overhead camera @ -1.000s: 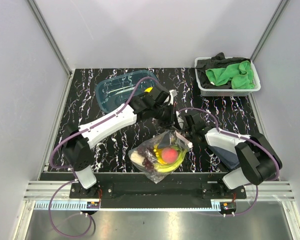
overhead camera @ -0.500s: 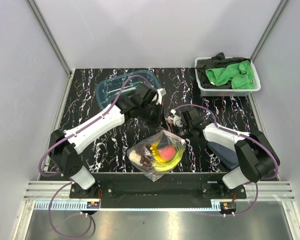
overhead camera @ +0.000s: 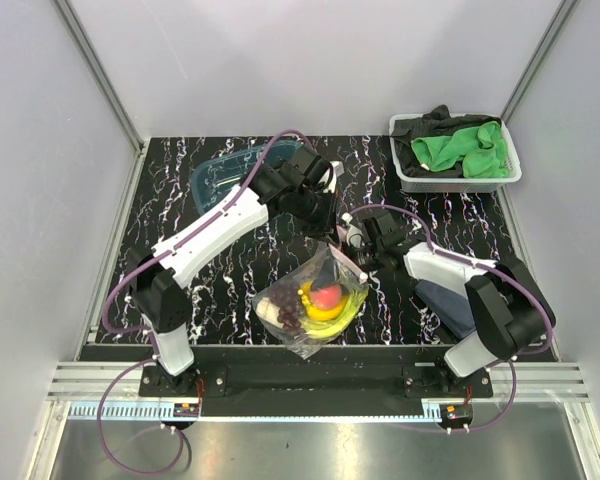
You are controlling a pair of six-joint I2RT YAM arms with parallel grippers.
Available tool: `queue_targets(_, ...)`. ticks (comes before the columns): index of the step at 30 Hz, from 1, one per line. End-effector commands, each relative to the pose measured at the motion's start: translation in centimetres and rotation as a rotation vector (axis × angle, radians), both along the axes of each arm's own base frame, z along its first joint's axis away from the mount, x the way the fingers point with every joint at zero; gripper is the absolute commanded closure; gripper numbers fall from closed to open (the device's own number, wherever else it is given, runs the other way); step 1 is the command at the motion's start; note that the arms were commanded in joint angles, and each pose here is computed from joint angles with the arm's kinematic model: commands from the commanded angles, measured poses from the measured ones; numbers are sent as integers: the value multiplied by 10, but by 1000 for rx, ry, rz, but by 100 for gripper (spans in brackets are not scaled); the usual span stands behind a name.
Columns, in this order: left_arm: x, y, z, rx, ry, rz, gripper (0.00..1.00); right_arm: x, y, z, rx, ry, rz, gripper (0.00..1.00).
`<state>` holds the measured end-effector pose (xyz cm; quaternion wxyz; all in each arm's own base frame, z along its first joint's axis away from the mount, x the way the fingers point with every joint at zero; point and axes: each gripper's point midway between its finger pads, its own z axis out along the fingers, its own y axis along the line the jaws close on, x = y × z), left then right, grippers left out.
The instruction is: Open the zip-top bag and remove the fake food
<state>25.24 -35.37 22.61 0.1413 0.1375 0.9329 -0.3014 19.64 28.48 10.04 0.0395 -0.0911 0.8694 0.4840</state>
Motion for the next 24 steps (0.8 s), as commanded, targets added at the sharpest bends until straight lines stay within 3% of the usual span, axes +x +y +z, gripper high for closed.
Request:
queue_targets(1,12,2,15,-33,-104,28,100,5,0,-15,-45,25,-26,7)
queue_targets(3,3,5,9,-29,-92,23,100,7,1,-16,-51,29,-37,12)
queue_targets(11,-24,38,-10,-14,-75,66,100,19,2,8,-43,-9,-103,53)
queue_targets(24,-55,40,-10,-128,1,86,100,69,8,87,-16,-152,-241,83)
